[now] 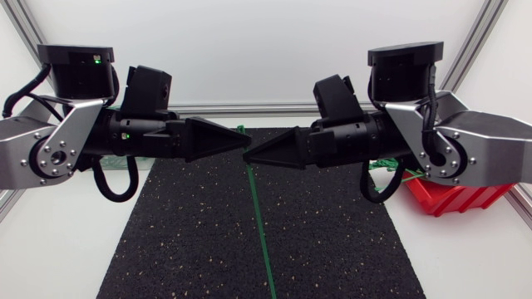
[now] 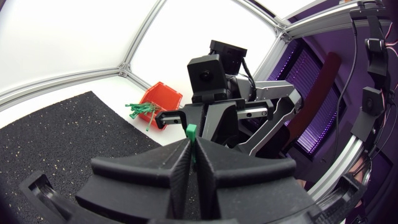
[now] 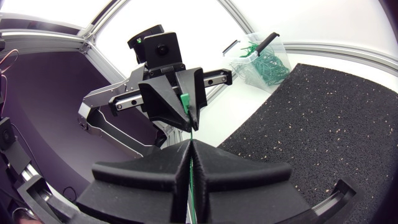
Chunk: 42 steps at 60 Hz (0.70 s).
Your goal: Take a green cable tie from the red box, thread the tail through the head to close it, then place it in the transparent bin on the left.
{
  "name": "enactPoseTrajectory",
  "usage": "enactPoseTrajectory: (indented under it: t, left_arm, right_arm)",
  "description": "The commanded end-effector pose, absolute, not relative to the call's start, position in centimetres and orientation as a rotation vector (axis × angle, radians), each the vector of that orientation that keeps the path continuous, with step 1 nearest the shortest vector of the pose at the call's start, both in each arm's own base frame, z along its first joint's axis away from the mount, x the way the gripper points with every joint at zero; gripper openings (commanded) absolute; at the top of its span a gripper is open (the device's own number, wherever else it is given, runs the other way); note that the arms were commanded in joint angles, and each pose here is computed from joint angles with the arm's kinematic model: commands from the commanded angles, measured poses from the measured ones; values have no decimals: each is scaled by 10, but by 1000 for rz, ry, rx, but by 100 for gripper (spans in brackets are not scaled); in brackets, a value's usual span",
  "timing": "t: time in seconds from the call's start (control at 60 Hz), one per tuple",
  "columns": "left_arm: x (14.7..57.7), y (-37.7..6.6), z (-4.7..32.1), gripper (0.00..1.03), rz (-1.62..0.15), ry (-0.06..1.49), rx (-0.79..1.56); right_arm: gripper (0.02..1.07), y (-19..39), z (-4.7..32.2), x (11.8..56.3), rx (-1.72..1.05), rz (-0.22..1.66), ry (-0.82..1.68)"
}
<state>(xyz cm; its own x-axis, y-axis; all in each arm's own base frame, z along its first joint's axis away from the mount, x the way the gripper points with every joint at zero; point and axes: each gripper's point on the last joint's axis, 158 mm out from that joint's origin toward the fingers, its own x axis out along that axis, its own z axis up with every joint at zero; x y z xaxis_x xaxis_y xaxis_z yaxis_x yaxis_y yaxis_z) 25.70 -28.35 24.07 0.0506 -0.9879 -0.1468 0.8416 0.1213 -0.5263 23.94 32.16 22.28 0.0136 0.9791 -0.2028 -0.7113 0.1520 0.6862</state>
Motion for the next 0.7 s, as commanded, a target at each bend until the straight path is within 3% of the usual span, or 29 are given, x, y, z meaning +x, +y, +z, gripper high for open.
enactPoseTrajectory:
  t: [0.0, 0.417, 0.6, 0.683]
  left_arm:
    - [252, -286, 247, 4, -1435, 528, -341]
    - [252, -281, 248, 4, -1416, 515, -338]
    - [252, -279, 248, 30, -1411, 512, -339]
    - [252, -279, 249, 36, -1411, 511, -340]
  right_arm:
    - [8, 329, 201, 232, 471, 1382, 815]
    - [8, 325, 207, 232, 463, 1372, 765]
    - [8, 321, 209, 234, 466, 1364, 755]
    - [8, 319, 211, 236, 467, 1360, 748]
